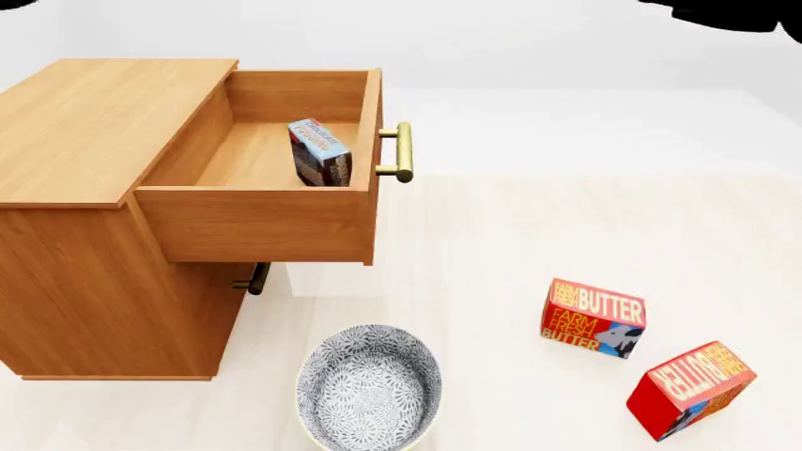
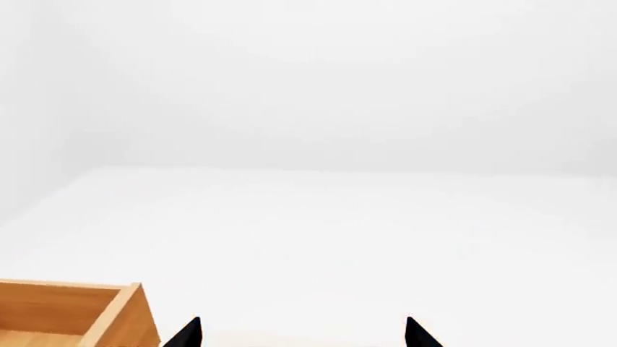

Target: Put the chocolate pudding in the top drawer of the cabinet and close it.

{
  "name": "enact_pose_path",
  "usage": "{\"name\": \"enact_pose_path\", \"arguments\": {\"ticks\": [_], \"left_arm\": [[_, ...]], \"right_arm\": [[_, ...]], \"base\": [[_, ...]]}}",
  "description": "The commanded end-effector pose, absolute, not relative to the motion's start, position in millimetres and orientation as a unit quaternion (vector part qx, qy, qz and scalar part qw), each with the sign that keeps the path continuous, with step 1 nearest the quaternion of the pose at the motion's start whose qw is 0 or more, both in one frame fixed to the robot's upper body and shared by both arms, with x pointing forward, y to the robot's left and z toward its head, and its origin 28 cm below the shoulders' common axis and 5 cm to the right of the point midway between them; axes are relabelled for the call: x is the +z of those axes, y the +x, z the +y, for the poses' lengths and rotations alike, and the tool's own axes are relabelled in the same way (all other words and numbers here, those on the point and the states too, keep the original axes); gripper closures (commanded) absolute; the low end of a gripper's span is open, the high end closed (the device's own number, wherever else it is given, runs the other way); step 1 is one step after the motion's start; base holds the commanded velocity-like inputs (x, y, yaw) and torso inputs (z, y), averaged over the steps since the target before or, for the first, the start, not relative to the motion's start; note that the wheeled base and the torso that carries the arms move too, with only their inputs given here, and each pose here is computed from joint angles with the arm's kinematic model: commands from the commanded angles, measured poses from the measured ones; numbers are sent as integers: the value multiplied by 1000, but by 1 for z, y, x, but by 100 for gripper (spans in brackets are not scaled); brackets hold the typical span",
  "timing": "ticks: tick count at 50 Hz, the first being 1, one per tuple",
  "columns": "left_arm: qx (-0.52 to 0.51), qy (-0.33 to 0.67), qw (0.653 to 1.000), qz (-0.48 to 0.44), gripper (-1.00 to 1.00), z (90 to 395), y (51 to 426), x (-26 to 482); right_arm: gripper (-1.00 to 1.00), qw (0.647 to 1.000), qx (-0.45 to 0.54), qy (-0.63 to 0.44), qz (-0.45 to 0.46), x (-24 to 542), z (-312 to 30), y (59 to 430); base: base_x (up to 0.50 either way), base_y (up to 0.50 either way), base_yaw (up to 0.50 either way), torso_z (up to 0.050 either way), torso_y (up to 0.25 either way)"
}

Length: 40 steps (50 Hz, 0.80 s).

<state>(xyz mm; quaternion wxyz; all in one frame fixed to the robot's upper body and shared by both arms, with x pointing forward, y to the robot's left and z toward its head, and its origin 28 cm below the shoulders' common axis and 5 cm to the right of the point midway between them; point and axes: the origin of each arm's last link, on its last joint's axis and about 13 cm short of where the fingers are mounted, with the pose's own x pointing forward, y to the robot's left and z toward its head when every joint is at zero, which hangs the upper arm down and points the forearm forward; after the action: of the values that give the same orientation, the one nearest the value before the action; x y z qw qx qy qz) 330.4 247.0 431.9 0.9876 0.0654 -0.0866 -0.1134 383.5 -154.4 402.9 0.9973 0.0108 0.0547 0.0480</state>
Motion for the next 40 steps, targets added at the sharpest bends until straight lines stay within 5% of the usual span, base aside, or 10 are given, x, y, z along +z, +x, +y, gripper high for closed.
{"name": "enact_pose_path", "arguments": {"ticks": [1, 40], "left_arm": [[-159, 63, 982, -81, -100, 219, 339, 421], [-309, 88, 947, -26, -100, 134, 320, 352]], "right_arm": [[-100, 998, 4, 15, 55, 398, -187, 361], [-100, 993, -95, 22, 74, 375, -227, 330]], "base": [[0, 0, 0, 0, 0], [0, 0, 0, 0, 0]]}}
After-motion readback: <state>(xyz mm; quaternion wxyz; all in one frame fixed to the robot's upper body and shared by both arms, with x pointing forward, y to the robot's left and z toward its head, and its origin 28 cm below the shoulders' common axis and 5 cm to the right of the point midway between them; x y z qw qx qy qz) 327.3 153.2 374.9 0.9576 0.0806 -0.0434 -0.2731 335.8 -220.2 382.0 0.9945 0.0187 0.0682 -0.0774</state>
